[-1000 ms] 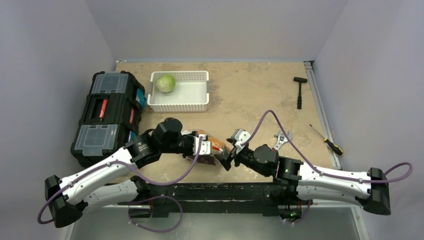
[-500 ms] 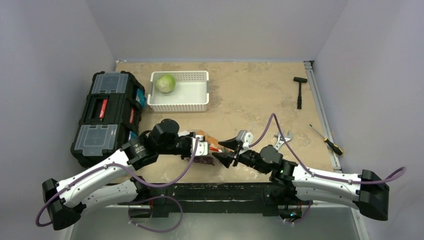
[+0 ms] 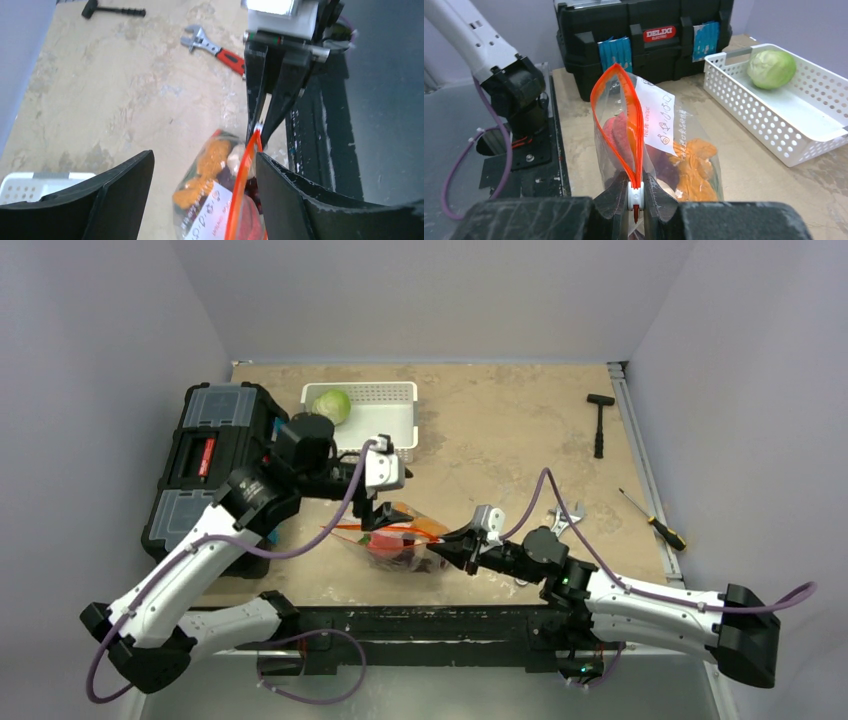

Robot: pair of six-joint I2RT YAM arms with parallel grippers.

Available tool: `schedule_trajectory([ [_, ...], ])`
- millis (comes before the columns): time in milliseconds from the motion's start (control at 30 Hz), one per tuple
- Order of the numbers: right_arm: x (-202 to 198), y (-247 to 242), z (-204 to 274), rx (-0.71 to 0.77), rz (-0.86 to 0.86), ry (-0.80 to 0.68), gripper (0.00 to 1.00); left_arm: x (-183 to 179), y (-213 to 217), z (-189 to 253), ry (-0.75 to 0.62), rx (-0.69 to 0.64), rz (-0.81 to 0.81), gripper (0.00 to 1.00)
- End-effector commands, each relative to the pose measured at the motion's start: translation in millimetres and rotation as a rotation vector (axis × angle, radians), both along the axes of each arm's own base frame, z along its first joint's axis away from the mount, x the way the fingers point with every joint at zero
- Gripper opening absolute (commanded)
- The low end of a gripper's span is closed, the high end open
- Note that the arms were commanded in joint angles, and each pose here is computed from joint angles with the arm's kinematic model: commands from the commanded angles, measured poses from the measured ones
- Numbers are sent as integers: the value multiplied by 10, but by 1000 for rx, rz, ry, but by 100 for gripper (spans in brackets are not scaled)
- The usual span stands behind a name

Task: Place the food in the zip-top bag and seal the zipper
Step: Adjust the zipper food storage bag at the center of the board.

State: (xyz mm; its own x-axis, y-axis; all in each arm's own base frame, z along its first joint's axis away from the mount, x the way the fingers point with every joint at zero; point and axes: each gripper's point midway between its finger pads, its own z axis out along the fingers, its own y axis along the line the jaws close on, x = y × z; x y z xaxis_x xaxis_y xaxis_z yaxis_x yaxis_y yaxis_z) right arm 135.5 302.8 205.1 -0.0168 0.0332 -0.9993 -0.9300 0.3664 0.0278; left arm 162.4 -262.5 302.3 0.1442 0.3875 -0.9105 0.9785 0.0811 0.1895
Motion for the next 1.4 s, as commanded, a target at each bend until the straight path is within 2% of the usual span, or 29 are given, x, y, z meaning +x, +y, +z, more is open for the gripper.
schedule_trajectory([
  [0, -58, 51, 274, 50, 53, -55, 3, -263, -109, 61, 219, 37, -190, 72],
  [200, -47, 58, 280, 45, 51, -54, 0, -386, -197, -210, 442, 140, -339, 58],
  [300, -58, 46, 278, 50, 54, -53, 0, -359, -223, -347, 484, 162, -338, 55],
  [533, -51, 37, 282, 51, 47, -50, 0, -263, -225, -565, 486, 190, -272, 41],
  [833, -45, 70, 278, 39, 54, -49, 0, -50, -170, -778, 382, 219, -130, 24],
  [900, -43, 76, 267, 33, 54, -44, 0, -28, -142, -792, 365, 231, -110, 17],
  [1000, -37, 73, 269, 30, 51, -44, 0, 85, -131, -819, 283, 232, -34, 0],
  [1067, -37, 75, 261, 29, 50, -37, 0, 96, -136, -838, 188, 244, -1, 0],
  [1167, -17, 67, 274, 36, 33, -8, 0, 246, -138, -867, -87, 257, 138, 0],
  [1267, -21, 36, 262, 41, 19, 32, 0, 526, -6, -711, -302, 114, 396, 0],
  [1333, -36, 6, 235, 47, 13, 54, 0, 562, 98, -578, -356, 24, 487, 0],
  [1367, -33, -8, 215, 48, 6, 67, 0, 524, 91, -572, -351, 6, 478, 0],
])
